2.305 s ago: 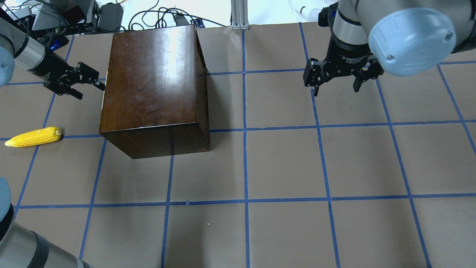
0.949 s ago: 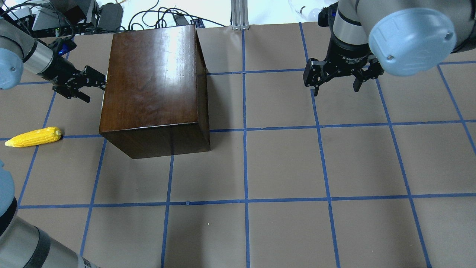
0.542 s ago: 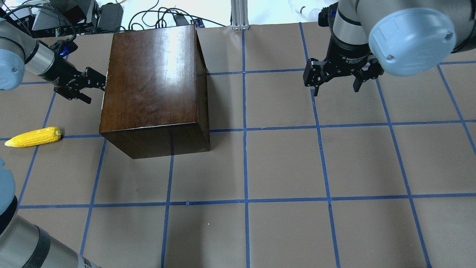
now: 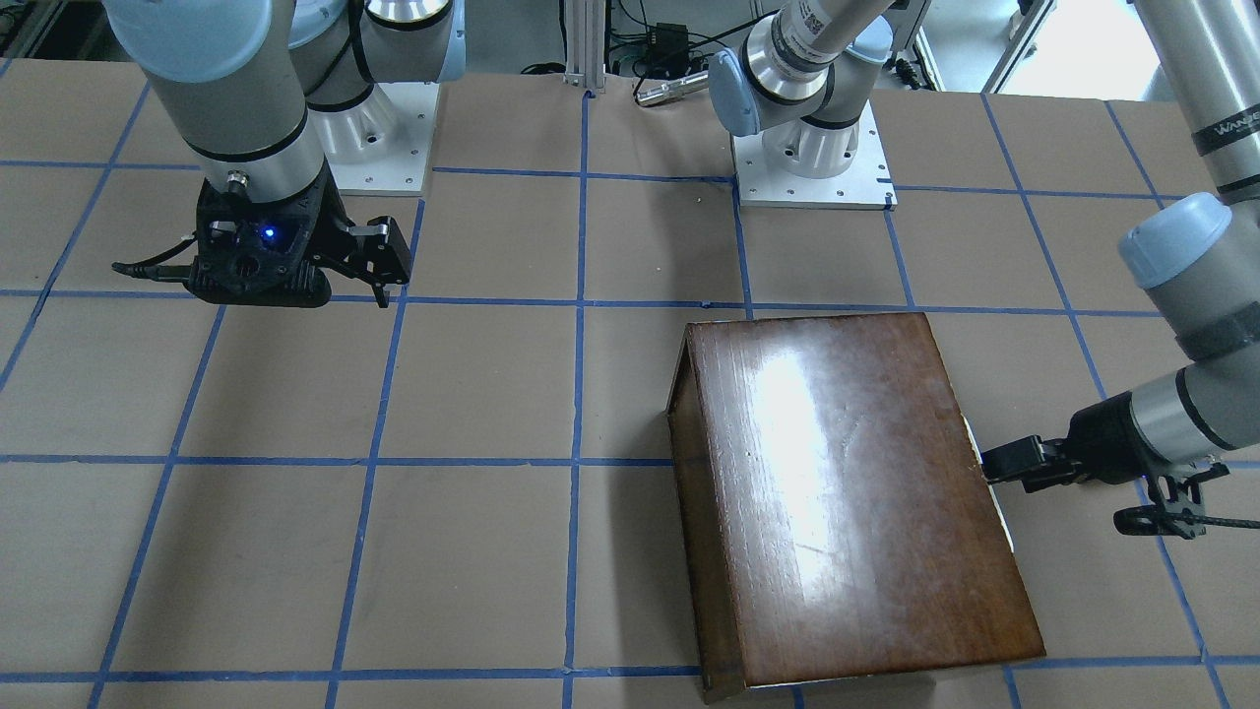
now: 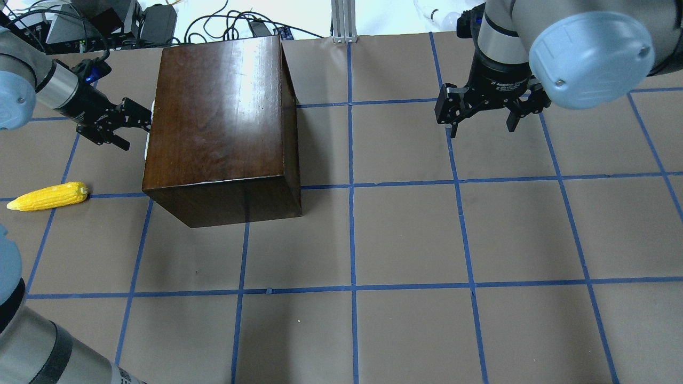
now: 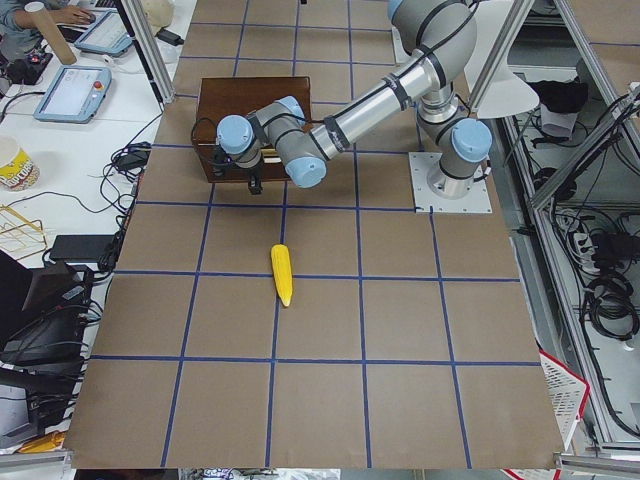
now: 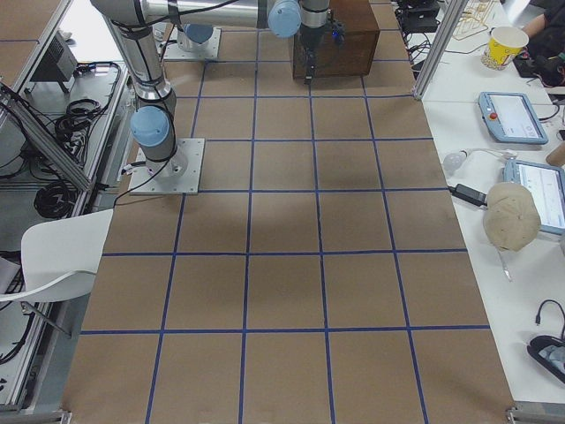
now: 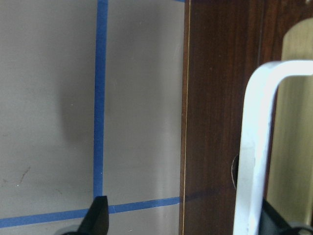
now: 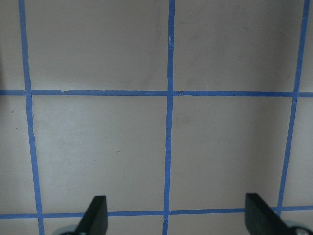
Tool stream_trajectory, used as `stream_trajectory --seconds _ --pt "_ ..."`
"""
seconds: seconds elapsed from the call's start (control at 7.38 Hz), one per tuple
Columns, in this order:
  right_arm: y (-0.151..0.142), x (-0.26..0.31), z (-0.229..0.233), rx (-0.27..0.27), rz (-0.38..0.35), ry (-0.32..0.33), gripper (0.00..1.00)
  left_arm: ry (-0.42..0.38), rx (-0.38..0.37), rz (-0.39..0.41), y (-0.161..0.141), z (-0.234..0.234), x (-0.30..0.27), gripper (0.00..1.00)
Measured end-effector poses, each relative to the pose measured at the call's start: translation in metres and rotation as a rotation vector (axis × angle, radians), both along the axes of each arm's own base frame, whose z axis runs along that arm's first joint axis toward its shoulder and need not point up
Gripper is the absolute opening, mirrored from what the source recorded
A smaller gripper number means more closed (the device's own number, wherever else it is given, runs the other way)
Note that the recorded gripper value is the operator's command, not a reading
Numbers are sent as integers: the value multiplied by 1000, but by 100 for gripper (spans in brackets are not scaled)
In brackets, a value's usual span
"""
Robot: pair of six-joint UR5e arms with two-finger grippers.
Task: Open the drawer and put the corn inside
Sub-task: 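Pull the drawer outward from the cabinet with the left gripper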
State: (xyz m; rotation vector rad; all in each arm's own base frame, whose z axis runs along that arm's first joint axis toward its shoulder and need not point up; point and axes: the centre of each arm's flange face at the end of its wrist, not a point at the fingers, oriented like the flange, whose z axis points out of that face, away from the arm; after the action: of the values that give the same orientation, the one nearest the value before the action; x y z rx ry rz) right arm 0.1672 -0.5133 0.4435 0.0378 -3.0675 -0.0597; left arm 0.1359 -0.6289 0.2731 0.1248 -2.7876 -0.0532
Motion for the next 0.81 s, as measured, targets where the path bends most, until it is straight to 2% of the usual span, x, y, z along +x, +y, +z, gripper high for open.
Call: stream_trajectory --seconds 0.81 --pt "0 0 0 0 0 0 100 -60 16 -7 4 6 13 99"
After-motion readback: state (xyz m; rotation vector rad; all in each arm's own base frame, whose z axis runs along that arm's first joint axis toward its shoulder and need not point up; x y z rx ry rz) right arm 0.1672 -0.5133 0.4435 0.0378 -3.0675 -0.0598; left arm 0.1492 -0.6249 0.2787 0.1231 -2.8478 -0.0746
